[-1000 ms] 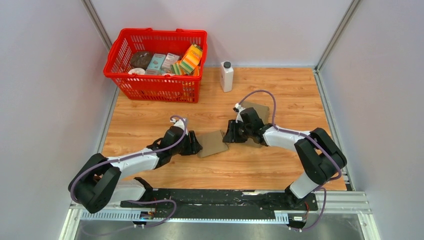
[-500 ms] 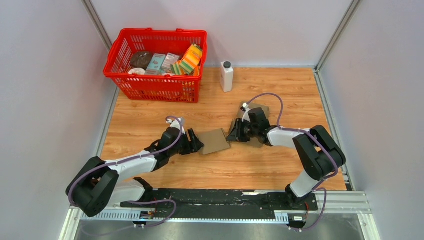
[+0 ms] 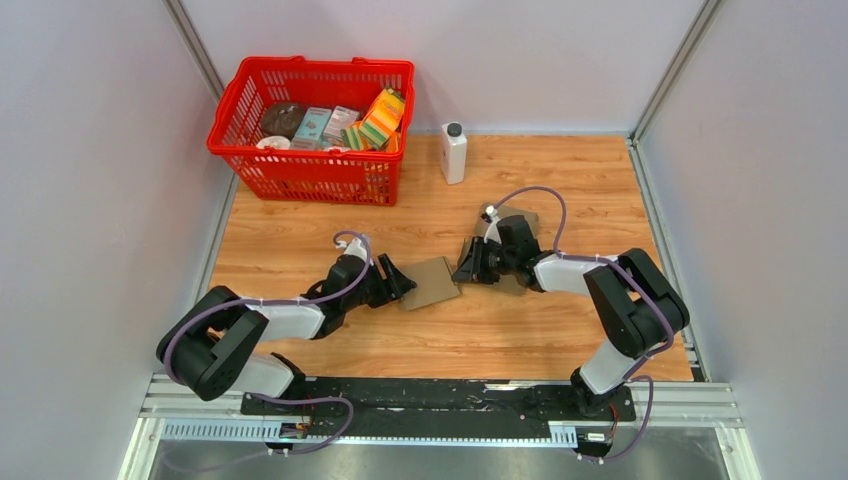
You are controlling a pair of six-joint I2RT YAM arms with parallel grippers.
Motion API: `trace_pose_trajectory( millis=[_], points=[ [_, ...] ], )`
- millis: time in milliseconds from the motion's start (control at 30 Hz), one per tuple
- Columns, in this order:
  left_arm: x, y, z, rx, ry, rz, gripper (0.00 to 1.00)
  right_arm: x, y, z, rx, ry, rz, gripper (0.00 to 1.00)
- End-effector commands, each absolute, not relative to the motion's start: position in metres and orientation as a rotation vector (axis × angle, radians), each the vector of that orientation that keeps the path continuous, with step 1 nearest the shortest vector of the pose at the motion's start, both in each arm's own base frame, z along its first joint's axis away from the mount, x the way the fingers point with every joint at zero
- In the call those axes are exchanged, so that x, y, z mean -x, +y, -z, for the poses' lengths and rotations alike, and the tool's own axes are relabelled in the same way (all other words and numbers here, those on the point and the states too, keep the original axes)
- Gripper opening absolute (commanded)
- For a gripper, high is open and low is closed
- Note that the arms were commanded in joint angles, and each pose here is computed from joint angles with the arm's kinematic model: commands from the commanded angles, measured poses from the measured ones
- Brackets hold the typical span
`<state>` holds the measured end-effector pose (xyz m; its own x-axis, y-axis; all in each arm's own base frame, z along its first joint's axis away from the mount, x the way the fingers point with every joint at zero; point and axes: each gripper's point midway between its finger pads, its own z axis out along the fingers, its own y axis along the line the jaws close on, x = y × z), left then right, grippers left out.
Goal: Fold the paper box
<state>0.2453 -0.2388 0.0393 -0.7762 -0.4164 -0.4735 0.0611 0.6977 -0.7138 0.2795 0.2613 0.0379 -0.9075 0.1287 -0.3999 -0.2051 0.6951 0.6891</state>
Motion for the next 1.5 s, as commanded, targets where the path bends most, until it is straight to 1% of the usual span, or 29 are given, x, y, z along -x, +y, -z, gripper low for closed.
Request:
trace_pose_trajectory(
  millis=[0,267,367,467,500,567,600,667,700,767,800,867,933,967,1000,1033,1067,1100,1133,1200,1267,1300,1333,1367,1400,1433,1467],
  points=[
    [-0.246,-0.239,-0.045,0.321,2.234,1.027,0.7,-0.282,0.248,-0.019,-0.015,2.525,-1.02,0.2],
    [-0.248,-0.238,-0.046,0.359,2.231,1.03,0.7,-0.284,0.244,-0.016,-0.044,2.532,-1.018,0.18],
    [-0.252,-0.247,-0.052,0.35,2.215,1.077,0.69,-0.283,0.246,-0.017,-0.039,2.529,-1.032,0.19],
    [-0.255,-0.255,-0.052,0.368,2.205,1.136,0.64,-0.283,0.246,-0.018,-0.035,2.525,-1.038,0.18],
    [-0.255,-0.258,-0.052,0.372,2.203,1.156,0.6,-0.283,0.247,-0.018,-0.032,2.524,-1.04,0.19],
    [-0.256,-0.264,-0.052,0.383,2.189,1.205,0.56,-0.284,0.247,-0.019,-0.029,2.518,-1.04,0.19],
    [-0.254,-0.263,-0.05,0.391,2.189,1.214,0.5,-0.283,0.247,-0.02,-0.026,2.517,-1.042,0.19],
    [-0.255,-0.262,-0.052,0.413,2.163,1.235,0.45,-0.282,0.249,-0.024,-0.005,2.506,-1.038,0.19],
    [-0.252,-0.26,-0.051,0.419,2.163,1.233,0.41,-0.283,0.251,-0.026,0.006,2.499,-1.032,0.2],
    [-0.25,-0.256,-0.05,0.43,2.163,1.222,0.37,-0.279,0.254,-0.03,0.052,2.498,-0.995,0.22],
    [-0.248,-0.254,-0.052,0.427,2.157,1.221,0.35,-0.278,0.255,-0.032,0.069,2.493,-0.979,0.26],
    [-0.244,-0.249,-0.05,0.432,2.179,1.199,0.34,-0.275,0.256,-0.039,0.105,2.488,-0.92,0.31],
    [-0.239,-0.246,-0.053,0.432,2.189,1.203,0.33,-0.269,0.255,-0.042,0.128,2.495,-0.834,0.48],
    [-0.238,-0.244,-0.053,0.436,2.197,1.205,0.33,-0.265,0.252,-0.054,0.154,2.47,-0.797,0.55],
    [-0.237,-0.242,-0.058,0.435,2.187,1.216,0.33,-0.262,0.25,-0.06,0.172,2.452,-0.753,0.67],
    [-0.231,-0.24,-0.055,0.438,2.219,1.219,0.33,-0.254,0.245,-0.059,0.199,2.452,-0.647,0.73],
    [-0.229,-0.239,-0.057,0.438,2.224,1.228,0.33,-0.252,0.245,-0.077,0.227,2.39,-0.626,0.77],
    [-0.229,-0.237,-0.064,0.438,2.206,1.244,0.33,-0.25,0.242,-0.083,0.291,2.346,-0.558,0.83],
    [-0.222,-0.236,-0.062,0.432,2.239,1.254,0.33,-0.24,0.245,-0.087,0.36,2.301,-0.466,0.85],
    [-0.219,-0.235,-0.071,0.424,2.236,1.273,0.33,-0.232,0.249,-0.108,0.457,2.196,-0.401,0.87],
    [-0.212,-0.231,-0.071,0.43,2.277,1.283,0.32,-0.213,0.265,-0.126,0.587,2.077,-0.39,0.89],
    [-0.21,-0.232,-0.083,0.413,2.255,1.314,0.31,-0.206,0.272,-0.131,0.642,2.033,-0.38,0.9],
    [-0.205,-0.228,-0.08,0.44,2.293,1.319,0.31,-0.191,0.284,-0.138,0.755,1.944,-0.344,0.9],
    [-0.203,-0.228,-0.086,0.445,2.295,1.333,0.29,-0.183,0.289,-0.14,0.81,1.904,-0.311,0.9],
    [-0.201,-0.226,-0.096,0.436,2.274,1.358,0.29,-0.163,0.302,-0.144,0.9,1.834,-0.302,0.9],
    [-0.193,-0.225,-0.096,0.439,2.308,1.38,0.29,-0.167,0.301,-0.151,0.908,1.766,-0.208,0.9],
    [-0.193,-0.222,-0.101,0.447,2.304,1.389,0.29,-0.165,0.303,-0.147,0.97,1.727,-0.139,0.89]
  ],
)
